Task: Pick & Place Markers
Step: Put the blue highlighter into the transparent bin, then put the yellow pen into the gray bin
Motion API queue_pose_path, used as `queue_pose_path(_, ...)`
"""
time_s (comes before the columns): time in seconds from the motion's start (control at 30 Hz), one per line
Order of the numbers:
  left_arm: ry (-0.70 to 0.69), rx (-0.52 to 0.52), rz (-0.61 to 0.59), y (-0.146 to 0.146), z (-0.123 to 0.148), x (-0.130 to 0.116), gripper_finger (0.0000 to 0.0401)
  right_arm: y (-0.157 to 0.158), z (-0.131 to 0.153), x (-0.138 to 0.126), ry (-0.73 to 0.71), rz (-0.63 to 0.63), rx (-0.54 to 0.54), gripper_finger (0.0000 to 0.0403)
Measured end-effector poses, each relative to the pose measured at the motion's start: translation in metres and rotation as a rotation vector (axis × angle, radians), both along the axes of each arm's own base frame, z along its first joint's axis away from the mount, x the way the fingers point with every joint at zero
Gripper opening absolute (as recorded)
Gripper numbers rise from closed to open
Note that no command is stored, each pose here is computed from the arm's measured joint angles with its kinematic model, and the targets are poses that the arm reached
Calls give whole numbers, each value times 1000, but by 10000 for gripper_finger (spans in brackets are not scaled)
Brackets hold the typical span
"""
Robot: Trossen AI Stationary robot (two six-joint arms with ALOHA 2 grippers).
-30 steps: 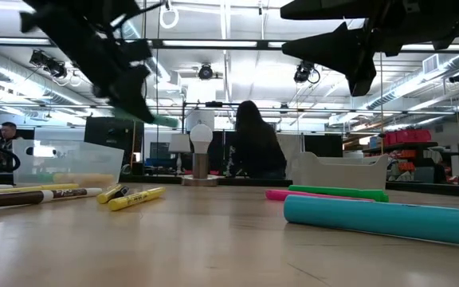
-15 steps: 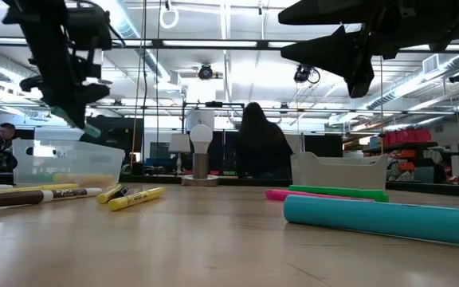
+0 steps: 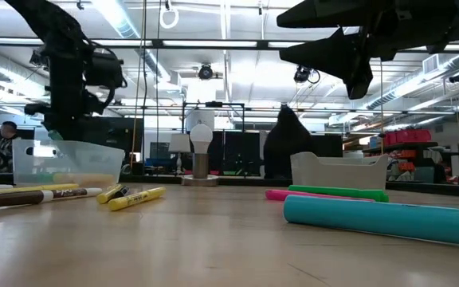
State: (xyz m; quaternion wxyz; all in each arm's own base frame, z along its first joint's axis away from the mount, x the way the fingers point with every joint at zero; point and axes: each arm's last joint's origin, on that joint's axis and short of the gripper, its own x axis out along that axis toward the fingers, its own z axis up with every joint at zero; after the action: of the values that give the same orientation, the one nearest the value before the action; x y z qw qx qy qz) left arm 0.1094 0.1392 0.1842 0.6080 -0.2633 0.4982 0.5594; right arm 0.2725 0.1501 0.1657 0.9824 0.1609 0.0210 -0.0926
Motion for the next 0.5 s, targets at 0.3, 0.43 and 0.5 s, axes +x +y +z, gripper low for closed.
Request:
queue_pose_path(0.3, 67, -36, -21, 9, -15, 5, 102, 0, 0, 0, 2, 0, -1, 203)
queue_pose_path(0.43, 70, -37, -24, 9, -15, 5, 139, 0, -1, 0, 7, 0, -4, 203)
queue_pose_path(0.5, 71, -37, -25, 9, -14, 5, 162, 0, -1, 0, 7, 0, -4, 203)
